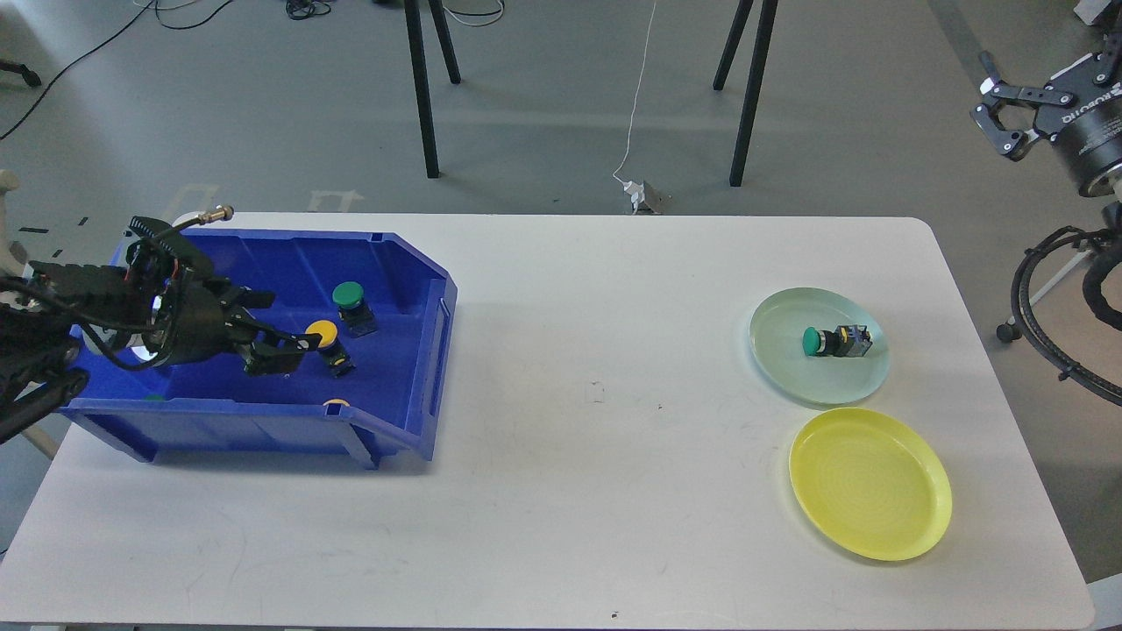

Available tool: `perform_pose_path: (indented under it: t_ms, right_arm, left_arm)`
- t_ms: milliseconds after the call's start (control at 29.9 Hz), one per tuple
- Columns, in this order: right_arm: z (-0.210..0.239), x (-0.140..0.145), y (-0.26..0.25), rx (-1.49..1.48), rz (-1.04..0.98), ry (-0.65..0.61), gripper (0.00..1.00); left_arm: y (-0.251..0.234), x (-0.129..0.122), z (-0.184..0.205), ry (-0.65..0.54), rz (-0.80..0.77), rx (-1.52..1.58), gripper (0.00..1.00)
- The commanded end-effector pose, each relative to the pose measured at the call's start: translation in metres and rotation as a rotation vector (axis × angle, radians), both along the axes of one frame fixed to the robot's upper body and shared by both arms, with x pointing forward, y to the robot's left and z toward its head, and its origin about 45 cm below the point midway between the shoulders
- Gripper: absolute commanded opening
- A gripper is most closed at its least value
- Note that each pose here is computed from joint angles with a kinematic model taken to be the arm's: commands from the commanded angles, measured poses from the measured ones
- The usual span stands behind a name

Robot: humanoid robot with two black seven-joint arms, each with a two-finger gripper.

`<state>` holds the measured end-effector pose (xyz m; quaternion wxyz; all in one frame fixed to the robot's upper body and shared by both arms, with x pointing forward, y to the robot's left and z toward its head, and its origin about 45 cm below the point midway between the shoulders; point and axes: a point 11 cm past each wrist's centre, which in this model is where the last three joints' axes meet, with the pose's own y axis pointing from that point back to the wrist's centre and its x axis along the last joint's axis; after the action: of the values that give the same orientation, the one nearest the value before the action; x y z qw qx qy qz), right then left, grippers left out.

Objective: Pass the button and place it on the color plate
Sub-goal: 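Lower the left gripper into the bin and grasp a yellow button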

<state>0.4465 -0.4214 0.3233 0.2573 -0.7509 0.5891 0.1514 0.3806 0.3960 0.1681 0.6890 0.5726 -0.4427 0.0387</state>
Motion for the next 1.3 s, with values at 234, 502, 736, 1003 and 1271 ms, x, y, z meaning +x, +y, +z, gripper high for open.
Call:
perform_pose_path:
  t_ms: [234,502,736,1003,1271]
  right_arm:
    - [-0.001,0.000,0.001,0.000,0.002,0.001,0.99]
    - [-0.002,0.000,0.001,-0.003,0.004,0.005,0.99]
    - [-0.007,-0.001,0.000,-0.003,-0.001,0.017,0.99]
    - [-0.007,0.000,0.000,-0.001,-0.004,0.017,0.99]
    - [-0.008,0.000,0.000,-0.002,-0.003,0.020,0.99]
  left_arm:
    - [-0.014,0.007,-0.014,0.010,0.006,-0.013,0.83]
    - [-0.019,0.012,-0.023,0.016,0.015,-0.011,0.83]
    - [-0.023,0.016,-0.034,0.024,0.031,-0.003,0.73]
    - [-0.019,0.015,-0.035,0.027,0.041,0.003,0.60]
    - [-0.015,0.009,-0.041,0.042,0.051,0.003,0.45]
